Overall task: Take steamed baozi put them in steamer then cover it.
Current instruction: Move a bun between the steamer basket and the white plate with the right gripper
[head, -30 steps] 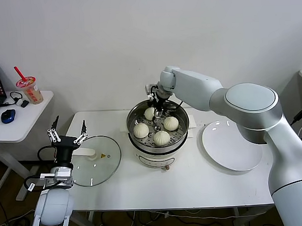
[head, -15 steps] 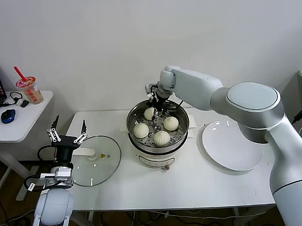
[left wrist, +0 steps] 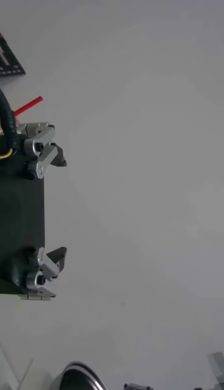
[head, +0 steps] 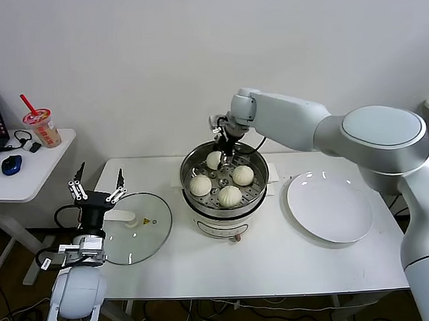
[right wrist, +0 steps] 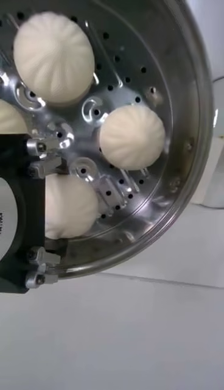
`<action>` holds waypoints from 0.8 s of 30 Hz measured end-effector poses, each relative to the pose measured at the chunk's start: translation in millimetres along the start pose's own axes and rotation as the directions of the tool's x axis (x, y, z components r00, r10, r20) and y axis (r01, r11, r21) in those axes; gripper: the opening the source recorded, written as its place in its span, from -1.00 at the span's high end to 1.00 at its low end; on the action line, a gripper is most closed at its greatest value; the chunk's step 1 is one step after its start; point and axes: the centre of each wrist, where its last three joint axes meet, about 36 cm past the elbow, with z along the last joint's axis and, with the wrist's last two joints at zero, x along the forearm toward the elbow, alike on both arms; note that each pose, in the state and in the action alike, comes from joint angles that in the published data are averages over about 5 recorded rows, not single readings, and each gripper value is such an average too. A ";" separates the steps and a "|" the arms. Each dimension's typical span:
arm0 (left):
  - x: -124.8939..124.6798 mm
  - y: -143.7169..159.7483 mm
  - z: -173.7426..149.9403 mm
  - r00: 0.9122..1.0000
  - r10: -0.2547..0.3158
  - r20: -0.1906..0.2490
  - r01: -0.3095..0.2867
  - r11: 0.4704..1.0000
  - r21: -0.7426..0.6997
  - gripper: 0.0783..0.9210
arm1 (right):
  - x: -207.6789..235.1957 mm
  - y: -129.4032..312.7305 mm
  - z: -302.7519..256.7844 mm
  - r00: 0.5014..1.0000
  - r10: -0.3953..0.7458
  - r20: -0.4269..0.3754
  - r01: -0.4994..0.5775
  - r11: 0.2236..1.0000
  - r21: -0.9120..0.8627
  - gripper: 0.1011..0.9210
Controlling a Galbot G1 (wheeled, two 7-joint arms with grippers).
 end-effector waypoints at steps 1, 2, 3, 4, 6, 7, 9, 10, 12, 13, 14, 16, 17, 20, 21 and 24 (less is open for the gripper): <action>0.0 -0.8 -0.4 1.000 0.001 0.001 -0.001 1.000 0.000 -0.77 | 4.8 0.3 1.4 1.000 0.001 0.001 -0.001 1.000 -0.002 -0.45; 0.1 -1.6 -0.8 1.000 0.003 0.001 -0.003 1.000 -0.001 -0.77 | 10.1 0.5 3.2 1.000 0.003 0.002 -0.003 1.000 -0.004 -0.45; 0.2 -2.5 -1.3 1.000 0.004 0.002 -0.004 1.000 -0.001 -0.77 | 15.5 0.7 5.3 1.000 0.005 0.003 -0.005 1.000 -0.006 -0.45; 0.3 -3.3 -1.7 1.000 0.006 0.002 -0.006 1.000 -0.001 -0.77 | 21.2 1.0 7.9 1.000 0.008 0.002 -0.007 1.000 -0.008 -0.45; 0.5 -4.9 -2.5 1.000 0.009 0.003 -0.009 1.000 -0.003 -0.77 | 32.9 1.8 14.6 1.000 0.013 0.001 -0.013 1.000 -0.015 -0.45; 0.5 -5.6 -2.9 1.000 0.010 0.004 -0.010 1.000 -0.004 -0.77 | 39.0 2.5 18.7 1.000 0.017 -0.001 -0.017 1.000 -0.018 -0.45; 0.2 -7.0 -3.7 1.000 0.013 0.005 -0.013 1.000 -0.005 -0.77 | 51.3 4.1 28.3 1.000 0.024 -0.003 -0.024 0.999 -0.027 -0.44; 0.1 -7.8 -4.1 1.000 0.014 0.006 -0.014 1.000 -0.006 -0.77 | 57.6 5.2 33.7 1.000 0.027 -0.005 -0.027 0.999 -0.032 -0.44; -0.2 -9.3 -4.8 1.000 0.017 0.006 -0.017 1.000 -0.007 -0.77 | 70.1 7.8 45.4 0.999 0.034 -0.006 -0.035 0.998 -0.044 -0.43; -0.3 -10.3 -5.1 1.000 0.018 0.006 -0.018 1.000 -0.007 -0.77 | 76.0 9.6 51.8 0.999 0.038 -0.007 -0.038 0.998 -0.050 -0.43; -0.3 -11.4 -5.5 1.000 0.019 0.006 -0.019 1.000 -0.007 -0.77 | 81.4 11.7 58.6 0.999 0.042 -0.008 -0.042 0.997 -0.057 -0.43; -0.1 -13.7 -6.3 1.000 0.022 0.005 -0.022 1.000 -0.008 -0.77 | 90.2 16.9 73.2 0.999 0.048 -0.011 -0.048 0.996 -0.072 -0.43; 0.0 -14.9 -6.9 1.000 0.023 0.005 -0.023 1.000 -0.007 -0.77 | 93.8 20.1 81.1 0.999 0.050 -0.013 -0.051 0.996 -0.080 -0.43; 0.6 -18.8 -9.0 1.000 0.030 0.007 -0.030 1.000 -0.008 -0.77 | 103.6 30.4 107.4 0.998 0.061 -0.021 -0.063 0.992 -0.108 -0.43; 0.8 -20.2 -9.7 0.999 0.032 0.008 -0.032 0.999 -0.008 -0.77 | 106.5 33.9 116.9 0.998 0.066 -0.025 -0.068 0.991 -0.119 -0.43; 1.9 -24.0 -10.8 0.999 0.040 0.008 -0.040 0.999 -0.009 -0.77 | 112.6 45.9 148.3 0.996 0.075 -0.040 -0.081 0.985 -0.156 -0.43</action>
